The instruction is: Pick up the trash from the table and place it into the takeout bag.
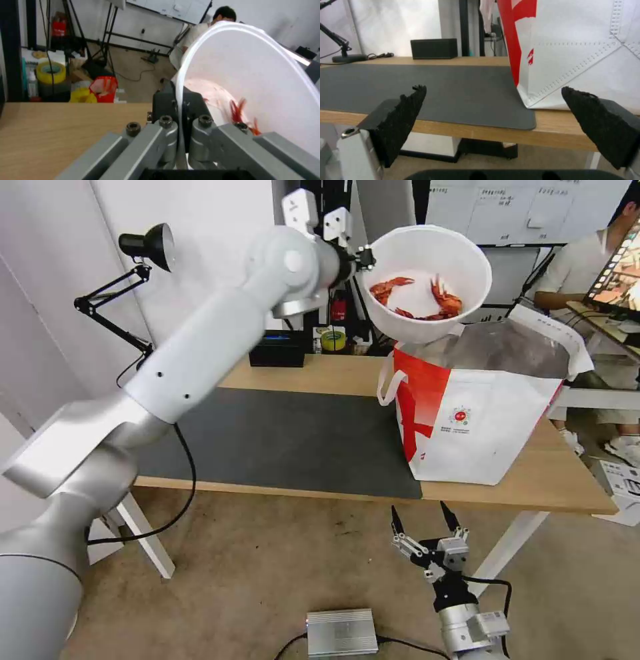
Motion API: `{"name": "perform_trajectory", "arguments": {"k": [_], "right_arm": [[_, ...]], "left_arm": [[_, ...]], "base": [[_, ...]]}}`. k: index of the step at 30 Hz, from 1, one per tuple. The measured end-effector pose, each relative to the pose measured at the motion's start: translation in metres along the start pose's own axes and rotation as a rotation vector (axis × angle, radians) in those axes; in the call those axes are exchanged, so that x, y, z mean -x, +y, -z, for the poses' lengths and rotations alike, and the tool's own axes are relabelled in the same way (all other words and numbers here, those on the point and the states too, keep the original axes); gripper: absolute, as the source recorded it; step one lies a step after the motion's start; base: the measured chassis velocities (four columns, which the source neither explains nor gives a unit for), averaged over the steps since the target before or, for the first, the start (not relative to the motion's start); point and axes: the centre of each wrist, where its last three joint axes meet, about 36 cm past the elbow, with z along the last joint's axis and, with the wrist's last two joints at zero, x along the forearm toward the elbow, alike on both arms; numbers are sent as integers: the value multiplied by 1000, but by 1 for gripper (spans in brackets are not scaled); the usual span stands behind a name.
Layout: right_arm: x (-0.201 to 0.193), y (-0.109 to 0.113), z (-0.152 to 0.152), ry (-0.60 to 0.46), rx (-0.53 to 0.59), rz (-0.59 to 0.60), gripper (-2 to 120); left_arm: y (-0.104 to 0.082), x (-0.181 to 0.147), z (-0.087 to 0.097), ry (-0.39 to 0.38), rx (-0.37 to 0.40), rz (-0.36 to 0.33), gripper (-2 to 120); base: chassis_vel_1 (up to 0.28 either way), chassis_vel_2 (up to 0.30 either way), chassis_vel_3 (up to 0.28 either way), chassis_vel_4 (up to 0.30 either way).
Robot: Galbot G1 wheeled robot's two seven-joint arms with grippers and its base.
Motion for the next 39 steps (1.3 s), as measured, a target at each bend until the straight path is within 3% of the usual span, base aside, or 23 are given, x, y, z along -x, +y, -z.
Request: {"name": "perform_trajectory", "arguments": {"k": [5, 15, 24, 30, 39], "right_arm": [[0, 0, 0, 0, 0, 0, 100], [0, 0, 0, 0, 0, 0, 100], [0, 0, 0, 0, 0, 0, 100], [0, 0, 0, 0, 0, 0, 100], [0, 0, 0, 0, 0, 0, 100]], "left_arm": [[-3, 9, -20, 16, 2, 6, 0], [-8, 16, -38, 33, 3, 7, 0], [-36, 27, -60, 49, -3, -16, 0], [-52, 38, -77, 57, 20, 3, 0], [-52, 44, -93, 50, 43, 37, 0]], "base": [[0, 0, 0, 0], [0, 0, 0, 0], [0, 0, 0, 0], [0, 0, 0, 0], [0, 0, 0, 0]]}}
